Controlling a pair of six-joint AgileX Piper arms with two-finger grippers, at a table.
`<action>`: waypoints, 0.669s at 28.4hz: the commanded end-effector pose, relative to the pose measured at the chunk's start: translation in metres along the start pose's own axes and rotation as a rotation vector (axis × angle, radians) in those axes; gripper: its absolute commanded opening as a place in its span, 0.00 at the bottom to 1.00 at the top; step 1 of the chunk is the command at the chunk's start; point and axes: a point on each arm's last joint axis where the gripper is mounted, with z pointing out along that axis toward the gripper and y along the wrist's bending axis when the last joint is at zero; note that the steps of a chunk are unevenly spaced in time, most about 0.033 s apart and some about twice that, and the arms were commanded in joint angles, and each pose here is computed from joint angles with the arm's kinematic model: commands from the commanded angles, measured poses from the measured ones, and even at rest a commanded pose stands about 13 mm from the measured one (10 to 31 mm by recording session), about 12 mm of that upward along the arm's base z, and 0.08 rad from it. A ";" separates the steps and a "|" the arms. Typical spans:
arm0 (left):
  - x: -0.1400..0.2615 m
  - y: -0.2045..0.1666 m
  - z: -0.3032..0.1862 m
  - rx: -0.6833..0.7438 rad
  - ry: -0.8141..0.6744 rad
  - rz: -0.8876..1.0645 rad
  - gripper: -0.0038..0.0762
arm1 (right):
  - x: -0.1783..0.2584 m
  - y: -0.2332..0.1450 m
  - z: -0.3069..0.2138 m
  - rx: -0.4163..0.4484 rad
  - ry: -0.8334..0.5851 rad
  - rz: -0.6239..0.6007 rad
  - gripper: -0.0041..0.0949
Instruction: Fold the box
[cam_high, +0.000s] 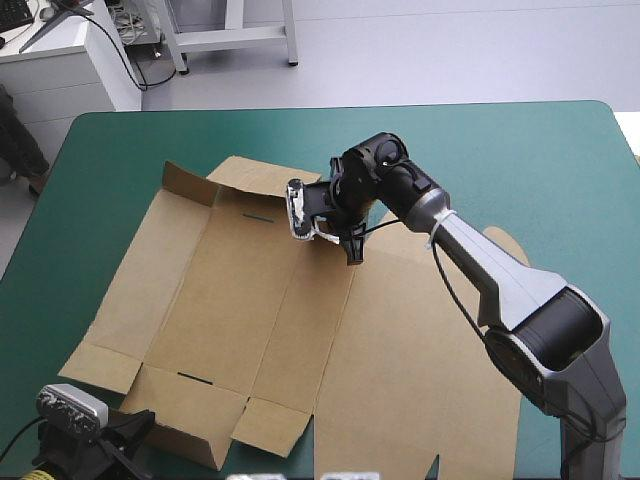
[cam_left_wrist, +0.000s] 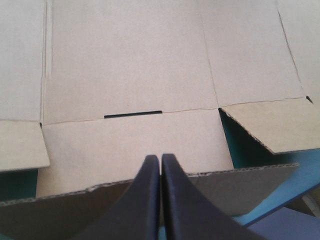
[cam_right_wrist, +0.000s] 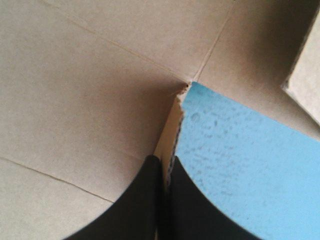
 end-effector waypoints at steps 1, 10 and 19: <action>-0.011 -0.001 -0.003 0.010 -0.065 -0.007 0.04 | -0.013 -0.008 -0.031 0.137 -0.064 -0.066 0.04; -0.011 -0.001 -0.003 0.010 -0.065 -0.004 0.04 | -0.016 -0.006 0.007 0.059 -0.068 -0.064 0.04; -0.011 -0.001 -0.003 0.010 -0.065 -0.006 0.04 | -0.018 -0.009 0.008 0.093 -0.084 -0.061 0.04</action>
